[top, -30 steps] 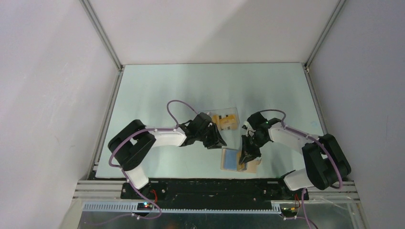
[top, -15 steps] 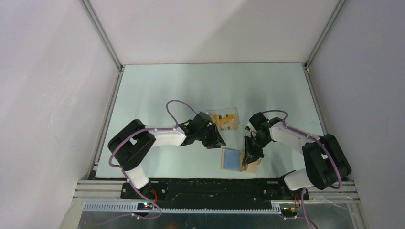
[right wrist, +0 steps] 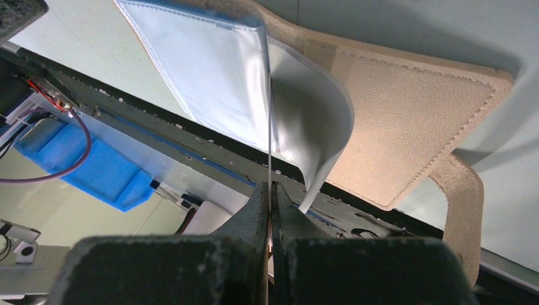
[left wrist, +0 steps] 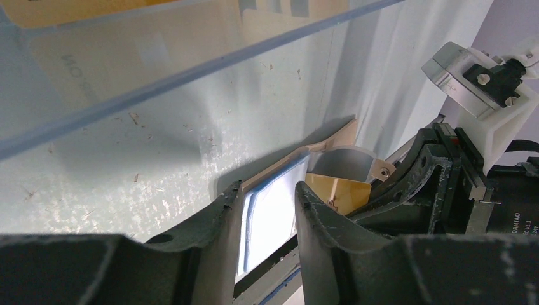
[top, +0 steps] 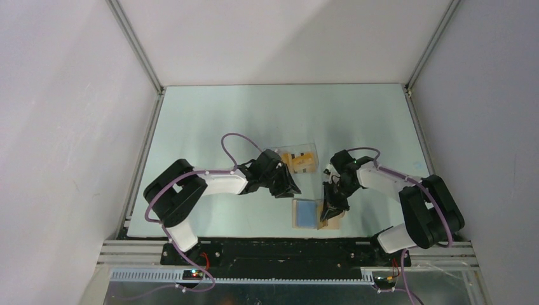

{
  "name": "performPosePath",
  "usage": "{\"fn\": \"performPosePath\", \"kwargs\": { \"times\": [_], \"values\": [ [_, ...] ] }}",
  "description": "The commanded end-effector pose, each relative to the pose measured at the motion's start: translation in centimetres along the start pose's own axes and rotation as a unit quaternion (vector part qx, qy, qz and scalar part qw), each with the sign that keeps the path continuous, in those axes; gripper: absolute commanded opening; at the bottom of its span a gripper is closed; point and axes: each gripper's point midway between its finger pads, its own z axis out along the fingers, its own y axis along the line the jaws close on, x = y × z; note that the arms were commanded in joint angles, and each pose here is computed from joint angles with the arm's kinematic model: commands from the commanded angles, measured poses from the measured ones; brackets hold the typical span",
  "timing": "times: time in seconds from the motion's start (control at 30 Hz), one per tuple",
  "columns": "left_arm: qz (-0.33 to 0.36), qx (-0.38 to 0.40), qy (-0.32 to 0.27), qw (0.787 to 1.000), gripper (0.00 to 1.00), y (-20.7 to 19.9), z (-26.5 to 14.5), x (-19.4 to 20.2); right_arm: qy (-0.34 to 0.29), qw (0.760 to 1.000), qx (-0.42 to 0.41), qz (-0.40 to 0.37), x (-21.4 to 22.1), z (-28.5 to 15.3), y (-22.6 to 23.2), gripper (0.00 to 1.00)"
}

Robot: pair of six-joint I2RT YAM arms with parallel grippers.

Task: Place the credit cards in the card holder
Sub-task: Move the card holder to the center of the board.

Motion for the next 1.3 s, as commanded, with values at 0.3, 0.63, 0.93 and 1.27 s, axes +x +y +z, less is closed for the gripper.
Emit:
{"fn": "performPosePath", "kwargs": {
  "times": [0.3,0.63,0.93,1.27],
  "values": [
    [-0.005,-0.002,0.001,1.000,0.41,0.1,0.1,-0.1,-0.006,0.998,-0.047,-0.042,-0.4,-1.2,2.6,0.00],
    [-0.009,-0.005,0.009,1.000,0.41,0.6,0.1,0.4,0.008,1.000,0.005,-0.020,-0.5,-0.2,0.4,0.00],
    [-0.018,-0.011,0.020,1.000,0.41,1.4,0.1,1.0,0.022,0.998,-0.033,-0.053,-0.1,0.3,1.9,0.00],
    [-0.023,-0.020,0.029,0.999,0.41,2.0,0.2,1.5,0.014,0.997,-0.036,-0.067,0.5,-0.7,2.4,0.00]
  ]
}}
